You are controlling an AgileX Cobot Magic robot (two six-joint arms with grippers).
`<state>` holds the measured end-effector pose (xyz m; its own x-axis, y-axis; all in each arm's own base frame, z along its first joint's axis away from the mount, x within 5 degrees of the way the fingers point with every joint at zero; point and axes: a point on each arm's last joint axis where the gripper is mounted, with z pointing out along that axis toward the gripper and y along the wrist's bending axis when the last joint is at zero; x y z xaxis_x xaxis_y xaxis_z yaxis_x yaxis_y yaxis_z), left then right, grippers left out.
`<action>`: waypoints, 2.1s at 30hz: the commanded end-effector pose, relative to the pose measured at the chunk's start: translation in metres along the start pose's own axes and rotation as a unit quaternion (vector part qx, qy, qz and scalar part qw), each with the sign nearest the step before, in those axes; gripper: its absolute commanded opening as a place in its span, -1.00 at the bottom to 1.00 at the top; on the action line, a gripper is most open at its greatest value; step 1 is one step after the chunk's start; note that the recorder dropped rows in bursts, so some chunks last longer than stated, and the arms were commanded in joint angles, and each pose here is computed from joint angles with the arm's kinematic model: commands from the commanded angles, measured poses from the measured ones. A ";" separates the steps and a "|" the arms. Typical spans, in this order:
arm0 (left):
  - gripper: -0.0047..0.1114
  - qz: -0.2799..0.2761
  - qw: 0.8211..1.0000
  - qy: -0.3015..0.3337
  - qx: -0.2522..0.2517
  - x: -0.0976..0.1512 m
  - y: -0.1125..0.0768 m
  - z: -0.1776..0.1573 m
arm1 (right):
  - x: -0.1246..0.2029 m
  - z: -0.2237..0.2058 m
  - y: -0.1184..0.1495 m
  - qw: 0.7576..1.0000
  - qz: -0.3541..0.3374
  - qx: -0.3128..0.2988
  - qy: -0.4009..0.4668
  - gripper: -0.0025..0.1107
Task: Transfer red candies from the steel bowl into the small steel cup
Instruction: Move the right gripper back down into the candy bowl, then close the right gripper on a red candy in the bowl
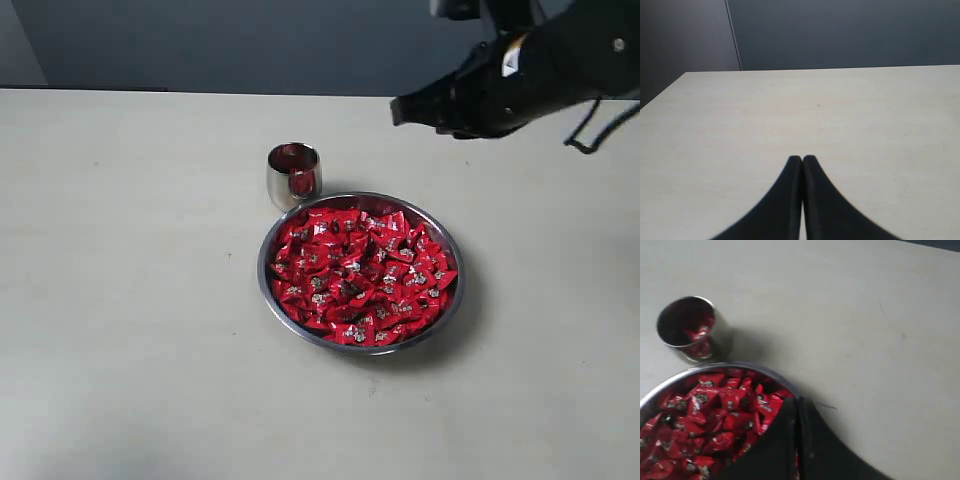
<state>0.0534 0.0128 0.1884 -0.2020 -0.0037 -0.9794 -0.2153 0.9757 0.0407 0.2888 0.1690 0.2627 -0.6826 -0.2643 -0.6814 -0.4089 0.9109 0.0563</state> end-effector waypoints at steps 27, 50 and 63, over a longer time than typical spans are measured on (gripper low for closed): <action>-0.91 0.002 1.000 -0.001 0.002 0.001 0.000 0.000 | 0.078 0.015 0.007 0.969 -0.085 -0.154 0.173 -0.97; -0.91 0.002 1.000 -0.001 0.002 0.001 0.000 0.000 | 0.092 0.067 0.011 0.949 -0.048 -0.175 0.258 -0.24; -0.91 0.002 1.000 -0.001 0.002 0.001 0.000 0.000 | 0.099 0.074 0.031 0.946 -0.103 -0.173 0.254 -0.43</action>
<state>0.0534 0.0128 0.1884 -0.2020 -0.0037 -0.9794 -0.2153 0.9757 0.0407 0.2511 0.1937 0.1427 -0.7622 -0.5996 -0.2440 -0.6473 0.7024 0.2961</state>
